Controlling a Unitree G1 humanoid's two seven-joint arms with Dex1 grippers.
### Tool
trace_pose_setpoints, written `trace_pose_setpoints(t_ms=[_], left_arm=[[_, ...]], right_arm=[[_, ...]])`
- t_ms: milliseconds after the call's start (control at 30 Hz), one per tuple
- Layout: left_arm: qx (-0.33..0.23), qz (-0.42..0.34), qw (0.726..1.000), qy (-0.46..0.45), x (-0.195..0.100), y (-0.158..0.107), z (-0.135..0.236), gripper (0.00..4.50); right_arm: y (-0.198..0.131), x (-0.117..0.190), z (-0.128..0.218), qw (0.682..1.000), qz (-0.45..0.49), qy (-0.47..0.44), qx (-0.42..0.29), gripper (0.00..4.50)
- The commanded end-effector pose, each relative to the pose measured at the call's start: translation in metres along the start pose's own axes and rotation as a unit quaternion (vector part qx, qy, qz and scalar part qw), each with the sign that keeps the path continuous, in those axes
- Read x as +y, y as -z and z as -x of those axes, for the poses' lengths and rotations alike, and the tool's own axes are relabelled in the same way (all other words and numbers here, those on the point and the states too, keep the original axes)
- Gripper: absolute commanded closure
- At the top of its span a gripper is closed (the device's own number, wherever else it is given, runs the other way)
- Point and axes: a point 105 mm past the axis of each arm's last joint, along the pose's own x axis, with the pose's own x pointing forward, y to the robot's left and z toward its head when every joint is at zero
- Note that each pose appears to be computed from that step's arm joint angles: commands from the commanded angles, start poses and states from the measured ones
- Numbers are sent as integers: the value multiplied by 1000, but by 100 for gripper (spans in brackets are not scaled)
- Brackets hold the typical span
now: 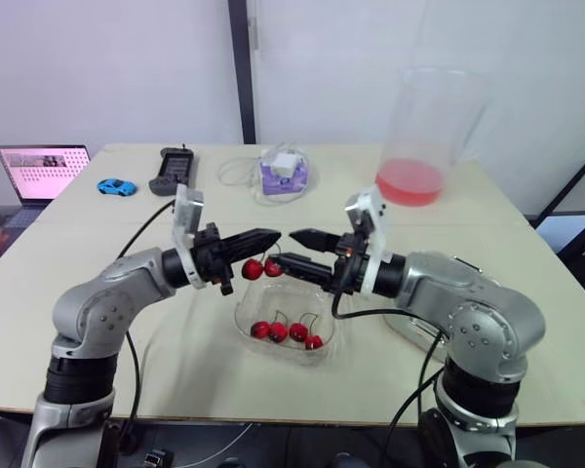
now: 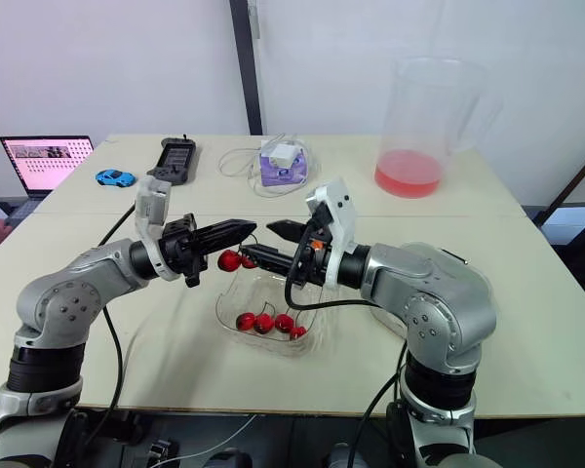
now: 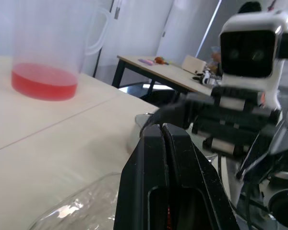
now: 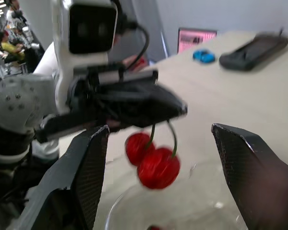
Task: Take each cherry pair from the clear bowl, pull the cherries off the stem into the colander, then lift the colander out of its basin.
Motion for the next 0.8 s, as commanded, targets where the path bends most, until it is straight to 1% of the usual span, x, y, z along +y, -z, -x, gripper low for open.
trace_pose_setpoints(t_ms=[33, 167, 367, 467, 567, 800], left_arm=[[-12, -17, 1000, 19, -10, -9, -5, 450], [-5, -19, 1000, 24, -11, -7, -9, 450], [-5, -20, 1000, 22, -11, -7, -10, 450], [-5, -16, 1000, 26, -12, -6, -10, 450], [-4, -15, 1000, 27, -12, -4, -11, 450], [-4, -16, 1000, 26, -13, -4, -11, 450]], right_arm=[[0, 11, 0, 1000, 7, -17, 1, 82], [8, 1, -3, 1000, -9, 15, -1, 82], [15, 2, -6, 1000, -19, 9, 2, 82], [15, 3, -10, 1000, -23, 5, -1, 169], [16, 5, -12, 1000, -23, 0, 1, 307], [14, 4, -11, 1000, -29, -6, 0, 307]])
